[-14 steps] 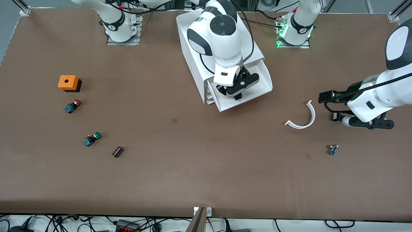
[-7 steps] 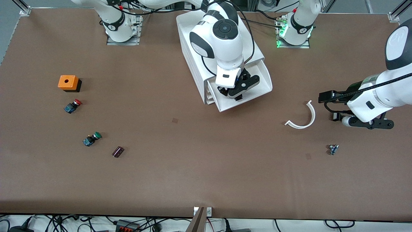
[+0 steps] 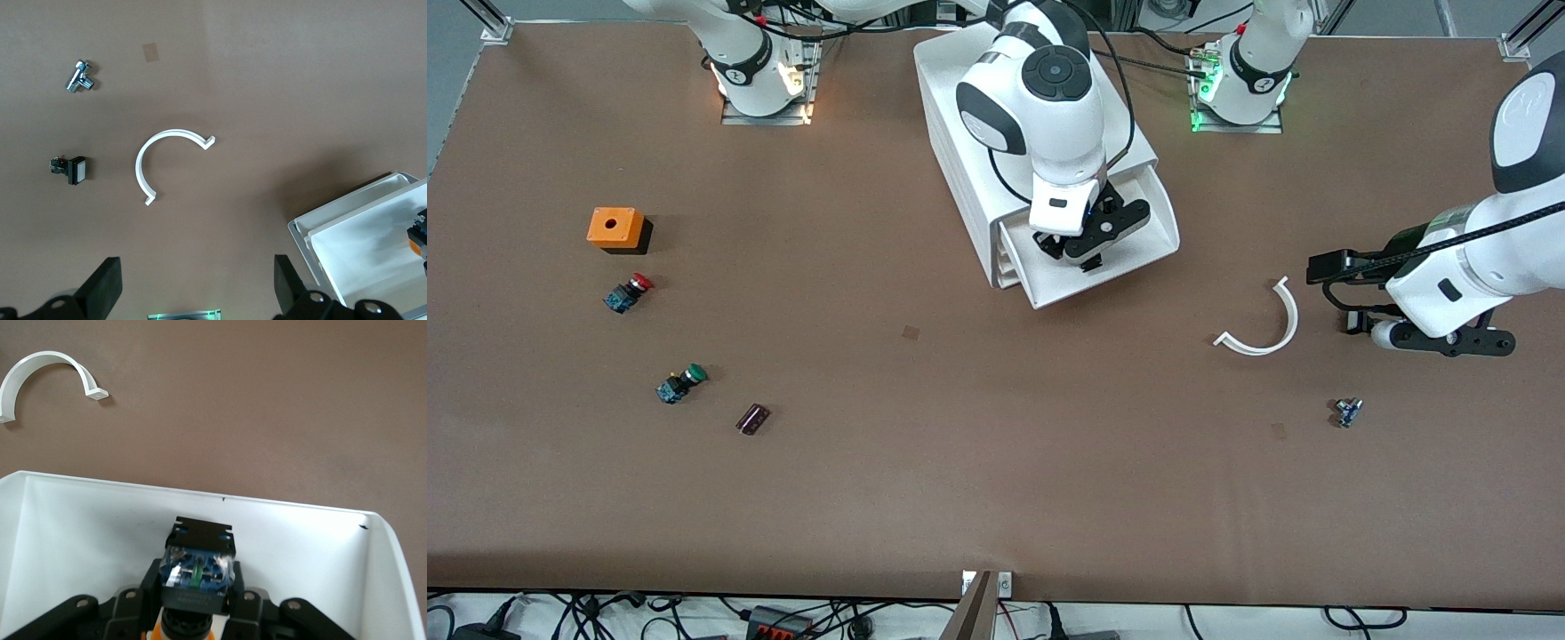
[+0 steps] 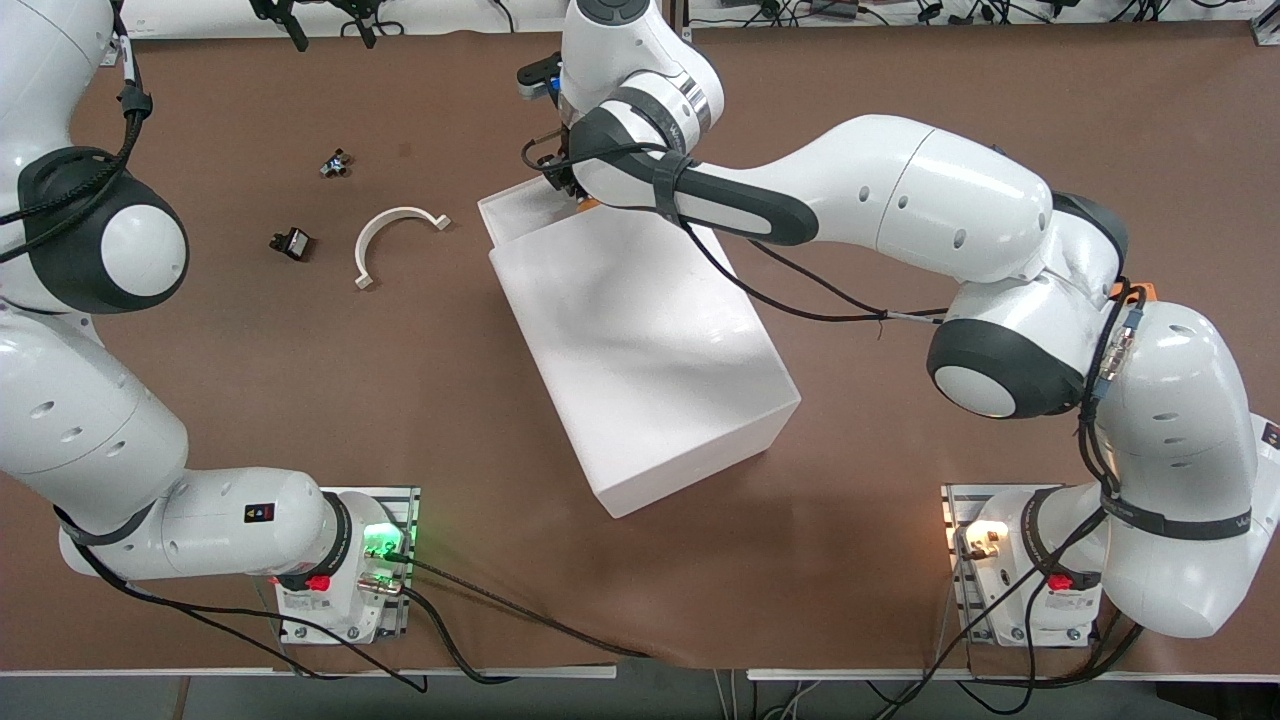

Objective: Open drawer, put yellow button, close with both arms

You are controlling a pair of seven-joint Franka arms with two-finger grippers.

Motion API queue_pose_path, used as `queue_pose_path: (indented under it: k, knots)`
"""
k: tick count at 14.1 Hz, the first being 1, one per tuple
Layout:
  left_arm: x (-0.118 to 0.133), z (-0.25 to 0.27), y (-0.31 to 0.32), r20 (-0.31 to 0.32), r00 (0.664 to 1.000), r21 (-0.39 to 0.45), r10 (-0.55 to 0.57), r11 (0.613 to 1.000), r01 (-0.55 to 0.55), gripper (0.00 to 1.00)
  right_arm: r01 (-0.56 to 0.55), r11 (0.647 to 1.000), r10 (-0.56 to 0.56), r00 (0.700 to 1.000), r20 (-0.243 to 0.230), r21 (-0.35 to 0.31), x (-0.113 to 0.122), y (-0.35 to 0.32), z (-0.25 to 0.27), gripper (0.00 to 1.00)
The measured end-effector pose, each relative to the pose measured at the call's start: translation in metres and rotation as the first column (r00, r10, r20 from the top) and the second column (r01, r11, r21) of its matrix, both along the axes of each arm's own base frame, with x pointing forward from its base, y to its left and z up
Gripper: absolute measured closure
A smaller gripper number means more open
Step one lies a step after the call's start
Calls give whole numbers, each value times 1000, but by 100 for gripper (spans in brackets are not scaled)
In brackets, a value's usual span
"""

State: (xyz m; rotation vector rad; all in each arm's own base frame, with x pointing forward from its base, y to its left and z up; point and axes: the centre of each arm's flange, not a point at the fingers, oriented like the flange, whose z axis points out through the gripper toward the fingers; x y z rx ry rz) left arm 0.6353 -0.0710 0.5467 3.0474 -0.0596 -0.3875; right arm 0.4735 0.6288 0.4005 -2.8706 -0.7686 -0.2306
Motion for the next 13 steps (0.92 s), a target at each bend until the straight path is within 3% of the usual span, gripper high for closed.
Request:
queue_pose_path:
  k: [5,9,13]
  knots:
    - [0,0,0,0,1000,0,0,1000,0,0,3,1000,-4,1000,9,9,3,-1,7,4]
    - [0,-1,0,0,1000,0,0,1000,0,0,39,999,-39,999,8,-4,22,-20,35,0]
    - [7,-25,-20,31,995,-3,91,996,-91,0,158,986,-159,987,-11,-51,78,-98,84,0]
